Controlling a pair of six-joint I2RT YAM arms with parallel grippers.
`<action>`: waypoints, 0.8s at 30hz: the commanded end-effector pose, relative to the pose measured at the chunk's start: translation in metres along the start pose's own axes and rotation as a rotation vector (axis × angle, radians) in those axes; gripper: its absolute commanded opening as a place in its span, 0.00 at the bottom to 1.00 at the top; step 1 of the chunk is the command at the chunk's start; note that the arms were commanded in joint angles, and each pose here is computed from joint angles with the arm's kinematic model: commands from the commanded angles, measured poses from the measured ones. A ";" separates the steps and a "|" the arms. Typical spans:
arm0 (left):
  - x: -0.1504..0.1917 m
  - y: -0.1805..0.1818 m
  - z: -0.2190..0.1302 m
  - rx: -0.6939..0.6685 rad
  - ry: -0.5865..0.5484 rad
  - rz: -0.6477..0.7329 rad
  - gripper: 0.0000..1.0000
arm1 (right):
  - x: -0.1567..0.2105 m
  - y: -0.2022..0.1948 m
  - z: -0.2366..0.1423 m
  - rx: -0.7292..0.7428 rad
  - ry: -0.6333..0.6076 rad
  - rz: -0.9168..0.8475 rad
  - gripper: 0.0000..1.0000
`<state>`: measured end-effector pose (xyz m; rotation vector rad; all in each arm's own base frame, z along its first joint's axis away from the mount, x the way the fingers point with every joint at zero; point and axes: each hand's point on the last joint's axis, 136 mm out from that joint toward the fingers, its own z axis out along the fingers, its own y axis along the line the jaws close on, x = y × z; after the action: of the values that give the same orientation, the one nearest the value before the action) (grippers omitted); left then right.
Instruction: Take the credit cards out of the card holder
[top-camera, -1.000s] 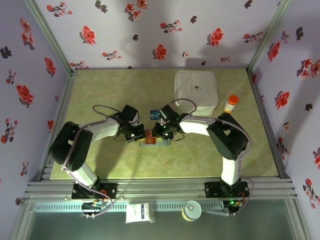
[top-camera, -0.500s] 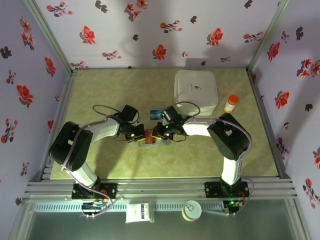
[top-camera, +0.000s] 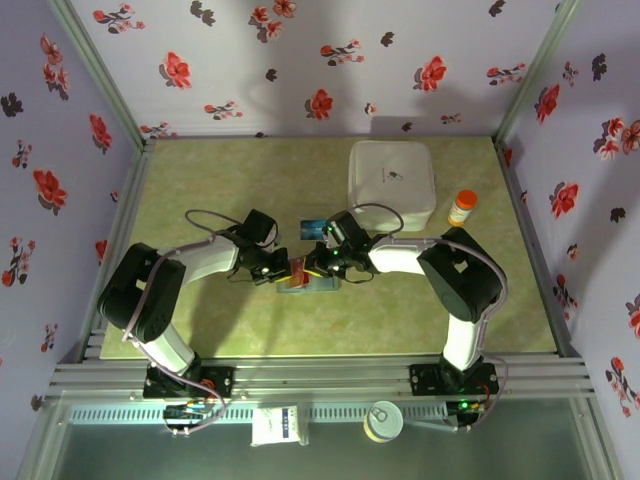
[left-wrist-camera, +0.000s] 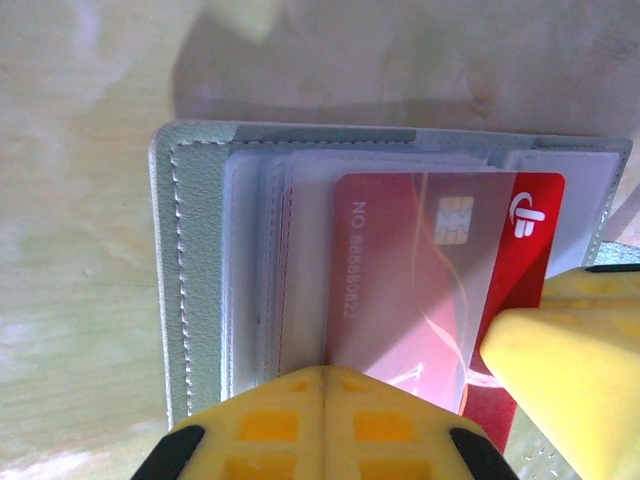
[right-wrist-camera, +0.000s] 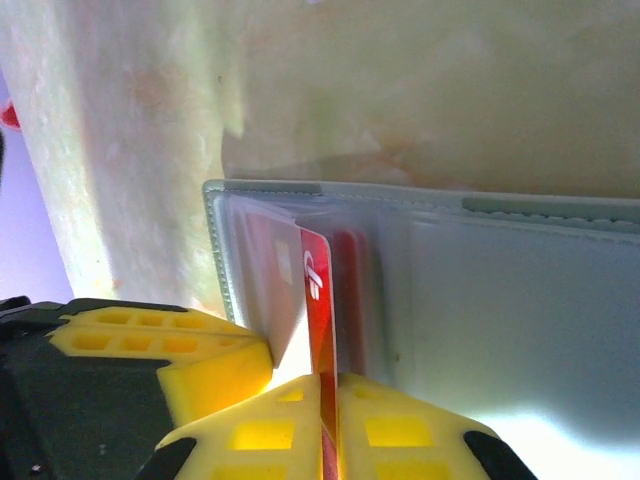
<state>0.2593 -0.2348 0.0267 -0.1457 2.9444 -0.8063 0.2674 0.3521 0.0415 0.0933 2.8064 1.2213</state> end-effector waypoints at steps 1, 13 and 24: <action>0.004 0.011 0.003 -0.049 0.021 -0.004 0.00 | -0.002 -0.003 -0.009 0.010 -0.023 0.002 0.10; 0.004 0.011 0.002 -0.048 0.019 -0.004 0.00 | -0.001 -0.017 -0.027 0.081 -0.039 -0.016 0.09; 0.003 0.007 -0.002 -0.036 0.008 -0.004 0.00 | -0.001 -0.014 -0.047 0.148 -0.053 -0.072 0.06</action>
<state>0.2593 -0.2348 0.0267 -0.1458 2.9448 -0.8061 0.2610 0.3185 0.0565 0.0573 2.8219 1.0609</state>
